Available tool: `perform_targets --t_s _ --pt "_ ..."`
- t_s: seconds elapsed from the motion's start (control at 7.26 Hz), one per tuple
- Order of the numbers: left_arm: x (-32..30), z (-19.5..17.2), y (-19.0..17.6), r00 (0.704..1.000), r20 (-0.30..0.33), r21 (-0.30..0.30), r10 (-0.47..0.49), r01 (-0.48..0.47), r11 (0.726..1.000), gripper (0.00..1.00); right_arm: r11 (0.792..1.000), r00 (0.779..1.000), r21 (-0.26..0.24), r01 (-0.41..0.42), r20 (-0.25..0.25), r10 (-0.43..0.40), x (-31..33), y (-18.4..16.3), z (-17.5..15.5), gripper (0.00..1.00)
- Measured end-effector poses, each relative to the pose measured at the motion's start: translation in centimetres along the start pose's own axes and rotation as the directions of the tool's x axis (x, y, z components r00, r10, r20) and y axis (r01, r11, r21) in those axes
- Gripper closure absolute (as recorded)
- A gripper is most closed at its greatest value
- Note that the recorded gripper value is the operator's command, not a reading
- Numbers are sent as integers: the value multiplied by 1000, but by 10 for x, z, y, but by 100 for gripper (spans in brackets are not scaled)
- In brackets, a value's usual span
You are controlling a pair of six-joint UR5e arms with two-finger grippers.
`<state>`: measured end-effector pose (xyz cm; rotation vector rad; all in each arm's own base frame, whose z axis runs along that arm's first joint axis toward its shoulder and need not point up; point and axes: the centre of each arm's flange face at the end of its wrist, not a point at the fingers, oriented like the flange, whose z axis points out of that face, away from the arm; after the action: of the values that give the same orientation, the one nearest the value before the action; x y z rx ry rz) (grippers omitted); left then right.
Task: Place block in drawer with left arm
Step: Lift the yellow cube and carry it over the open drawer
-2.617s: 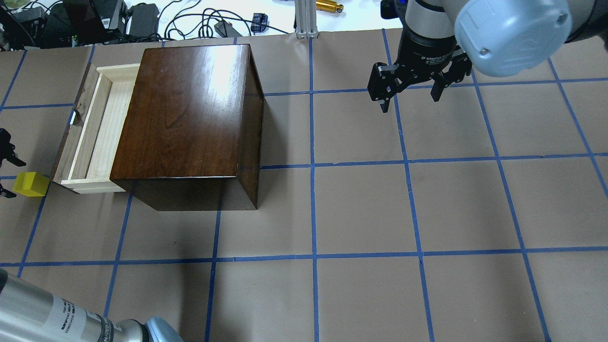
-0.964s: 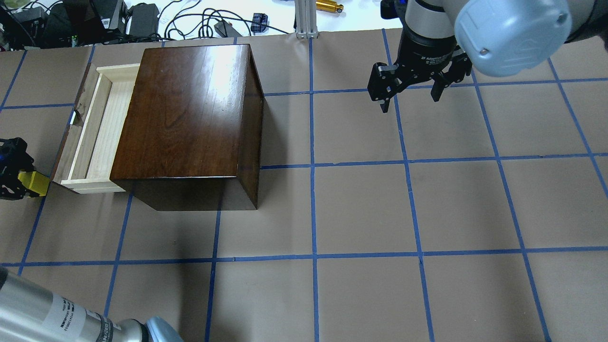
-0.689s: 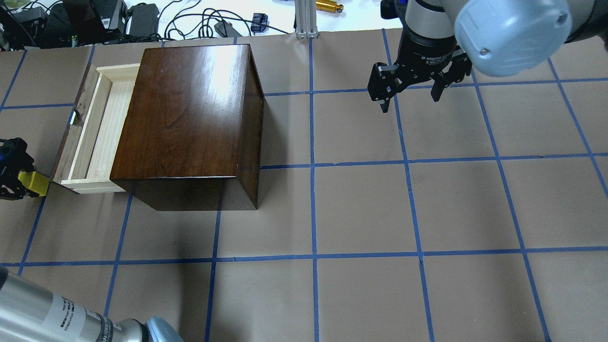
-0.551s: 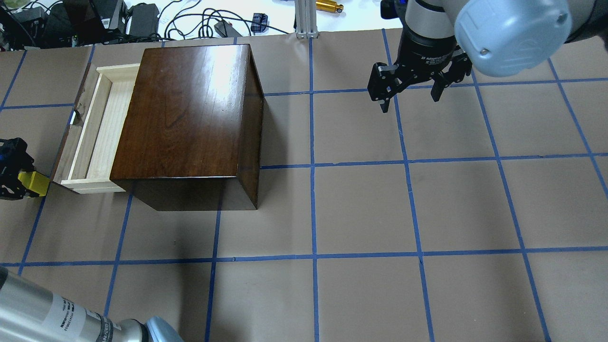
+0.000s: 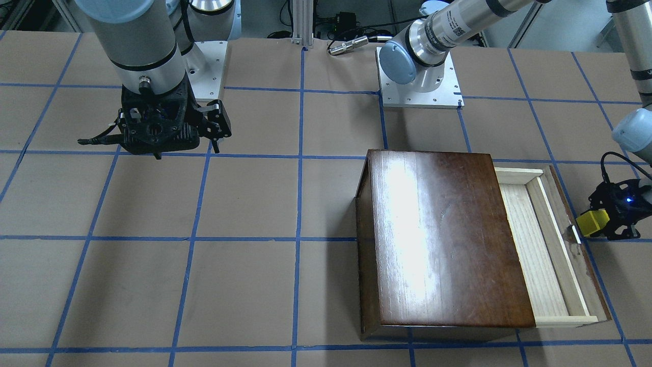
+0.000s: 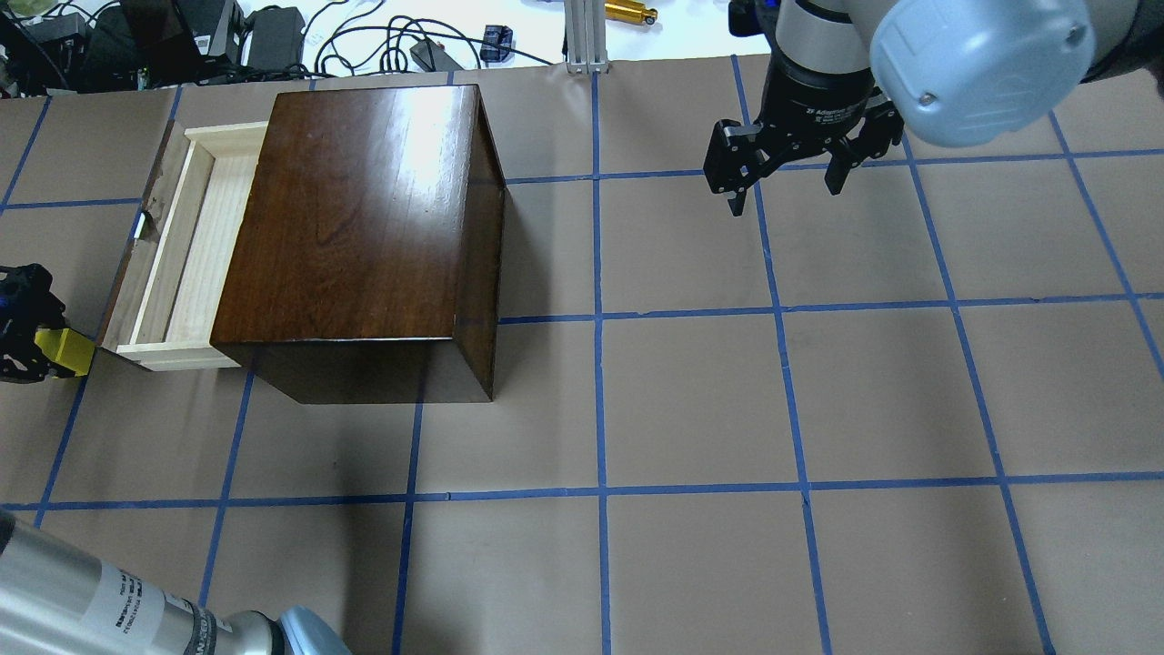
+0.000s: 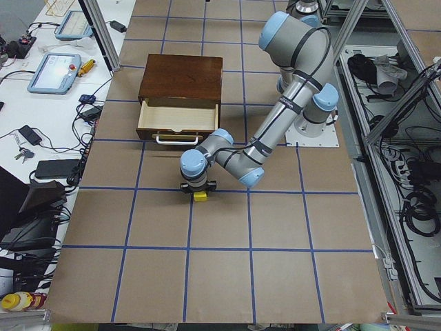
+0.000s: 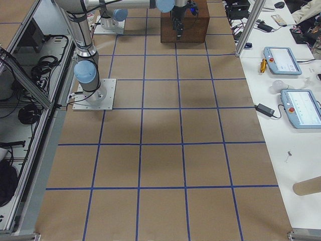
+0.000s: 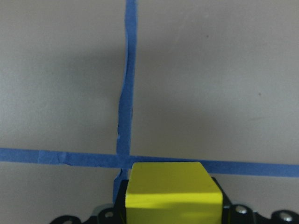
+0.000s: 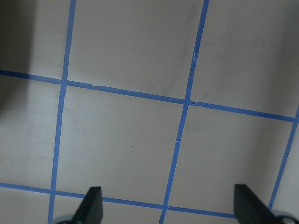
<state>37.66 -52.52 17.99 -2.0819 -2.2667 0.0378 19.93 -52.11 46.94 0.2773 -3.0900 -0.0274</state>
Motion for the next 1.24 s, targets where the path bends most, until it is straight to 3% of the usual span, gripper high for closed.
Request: perform_targets --t_s 0.41,0.96,1.24 --pt "-1 -17 -1 1000 18 -18 6 -5 1000 74 1000 1000 0 0 0 0 0 0 0 0" --pt "7 -117 -30 997 74 -52 9 -5 999 74 1000 1000 0 0 0 0 0 0 0 0" --pt "-2 -172 -72 994 107 -35 19 -15 999 74 1000 1000 0 1 0 -1 0 0 0 0"
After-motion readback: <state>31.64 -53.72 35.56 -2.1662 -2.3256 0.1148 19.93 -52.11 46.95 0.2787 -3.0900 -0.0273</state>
